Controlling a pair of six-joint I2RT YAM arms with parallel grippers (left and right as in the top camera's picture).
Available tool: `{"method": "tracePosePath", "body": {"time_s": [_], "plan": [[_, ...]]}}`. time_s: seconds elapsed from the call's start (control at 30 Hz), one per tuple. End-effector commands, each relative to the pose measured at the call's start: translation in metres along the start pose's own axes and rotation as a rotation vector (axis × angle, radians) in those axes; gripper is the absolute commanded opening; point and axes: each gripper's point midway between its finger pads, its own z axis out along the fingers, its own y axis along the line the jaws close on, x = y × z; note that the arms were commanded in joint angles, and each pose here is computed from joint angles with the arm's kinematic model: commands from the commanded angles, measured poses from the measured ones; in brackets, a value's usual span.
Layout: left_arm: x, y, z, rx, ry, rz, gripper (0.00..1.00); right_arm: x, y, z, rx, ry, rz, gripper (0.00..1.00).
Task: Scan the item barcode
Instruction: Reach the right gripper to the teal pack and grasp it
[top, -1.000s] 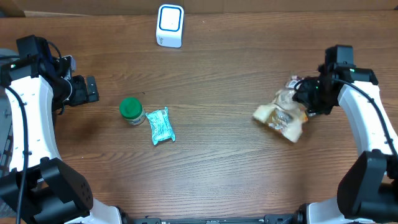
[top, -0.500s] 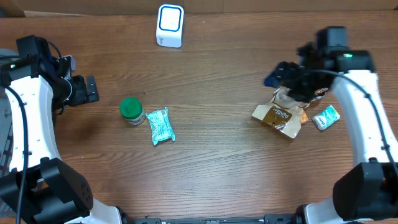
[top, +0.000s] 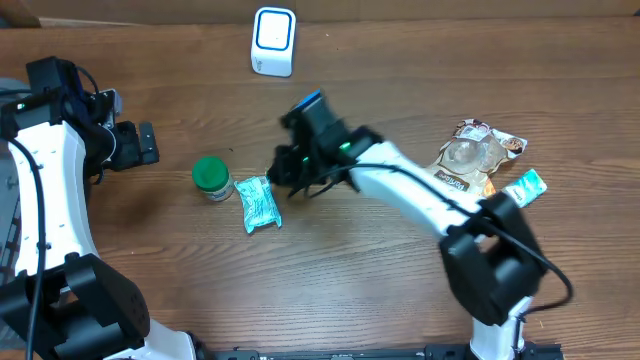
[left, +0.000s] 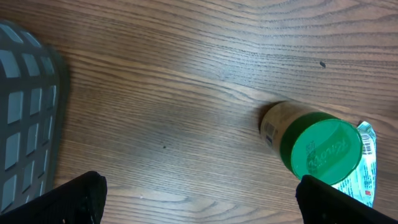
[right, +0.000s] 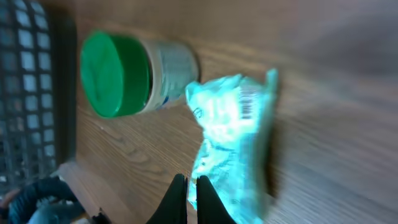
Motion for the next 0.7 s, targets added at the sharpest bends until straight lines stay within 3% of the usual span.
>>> {"method": "tracePosePath", "body": {"time_s": [0.0,0.23,0.43,0.67], "plan": [[-0.001,-0.004,-0.001,0.008,-0.004,0.0,1.0,0.023,0.0,0.036,0.039,0.038,0.016,0.04],[-0.001,-0.004,-0.001,0.008,-0.004,0.0,1.0,0.05,-0.027,0.043,0.16,0.125,-0.003,0.04],[-0.001,-0.004,-0.001,0.008,-0.004,0.0,1.0,0.033,-0.088,0.018,0.333,0.127,-0.078,0.05],[-0.001,-0.004,-0.001,0.008,-0.004,0.0,1.0,0.004,-0.069,-0.009,0.131,0.15,-0.064,0.29]]}}
